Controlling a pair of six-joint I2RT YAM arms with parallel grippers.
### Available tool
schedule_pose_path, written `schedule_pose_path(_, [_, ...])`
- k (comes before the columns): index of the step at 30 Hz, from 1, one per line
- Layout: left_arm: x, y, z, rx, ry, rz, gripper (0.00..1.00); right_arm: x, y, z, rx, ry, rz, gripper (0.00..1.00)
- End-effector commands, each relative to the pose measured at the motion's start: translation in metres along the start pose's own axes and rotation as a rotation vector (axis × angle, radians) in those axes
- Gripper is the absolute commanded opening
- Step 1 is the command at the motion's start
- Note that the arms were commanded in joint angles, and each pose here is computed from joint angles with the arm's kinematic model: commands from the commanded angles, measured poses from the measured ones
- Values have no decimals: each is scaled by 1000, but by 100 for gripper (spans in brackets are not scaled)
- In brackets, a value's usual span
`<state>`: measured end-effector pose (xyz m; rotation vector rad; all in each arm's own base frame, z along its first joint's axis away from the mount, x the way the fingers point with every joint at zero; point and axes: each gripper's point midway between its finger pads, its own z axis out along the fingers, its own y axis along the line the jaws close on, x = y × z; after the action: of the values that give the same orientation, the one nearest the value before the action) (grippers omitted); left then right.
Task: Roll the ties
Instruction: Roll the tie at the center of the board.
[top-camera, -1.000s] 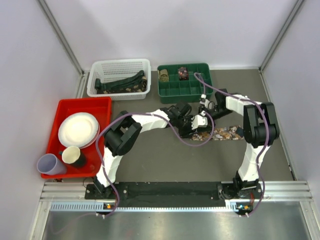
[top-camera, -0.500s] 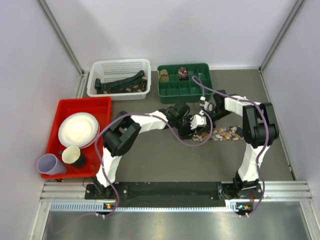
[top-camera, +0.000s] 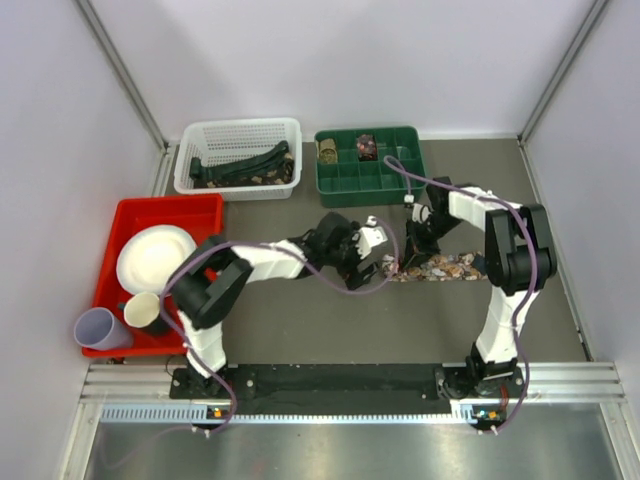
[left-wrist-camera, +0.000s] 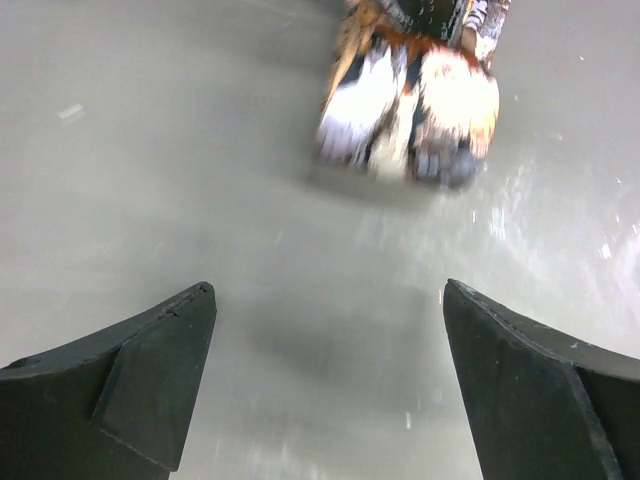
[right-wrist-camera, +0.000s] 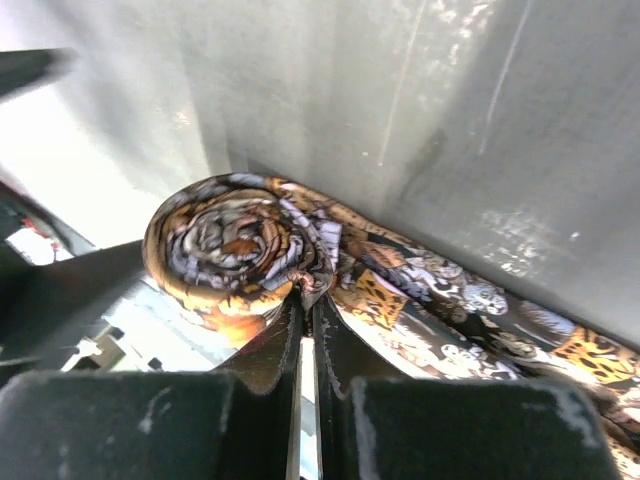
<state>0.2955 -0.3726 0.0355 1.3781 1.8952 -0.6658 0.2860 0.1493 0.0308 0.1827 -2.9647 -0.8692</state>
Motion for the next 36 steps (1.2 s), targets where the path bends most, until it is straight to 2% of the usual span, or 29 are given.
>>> schedule_pose_path(1, [-81, 18, -52, -172, -381, 59, 99, -13, -25, 15, 162, -4, -98, 0])
schedule_pose_path(2, [-87, 22, -55, -190, -395, 33, 99, -12, -24, 18, 153, 4, -97, 0])
schedule_pose_path(3, [-76, 13, -53, -138, -339, -5, 99, -11, -21, 21, 147, 15, -107, 0])
schedule_pose_path(6, [-73, 1, -53, 22, -320, 30, 99, -11, -15, 29, 129, 34, -116, 0])
schedule_pose_path(11, [-49, -10, -36, 77, -317, 30, 99, -6, -2, 43, 63, 69, -119, 0])
schedule_pose_path(13, [-54, -13, -33, 98, -386, 75, 99, -2, 0, 51, 47, 84, -107, 0])
schedule_pose_path(17, [-46, -25, -24, 153, -448, 95, 98, 1, 8, 63, 0, 102, -92, 0])
schedule_pose_path(21, [-42, -32, -12, 187, -464, 116, 95, 2, 9, 68, -18, 115, -66, 0])
schedule_pose_path(31, [-30, -24, 20, 185, -465, 153, 73, 11, 1, 76, -7, 164, -47, 0])
schedule_pose_path(36, [-22, -32, 25, 216, -438, 173, 55, 13, 0, 78, -13, 188, -47, 0])
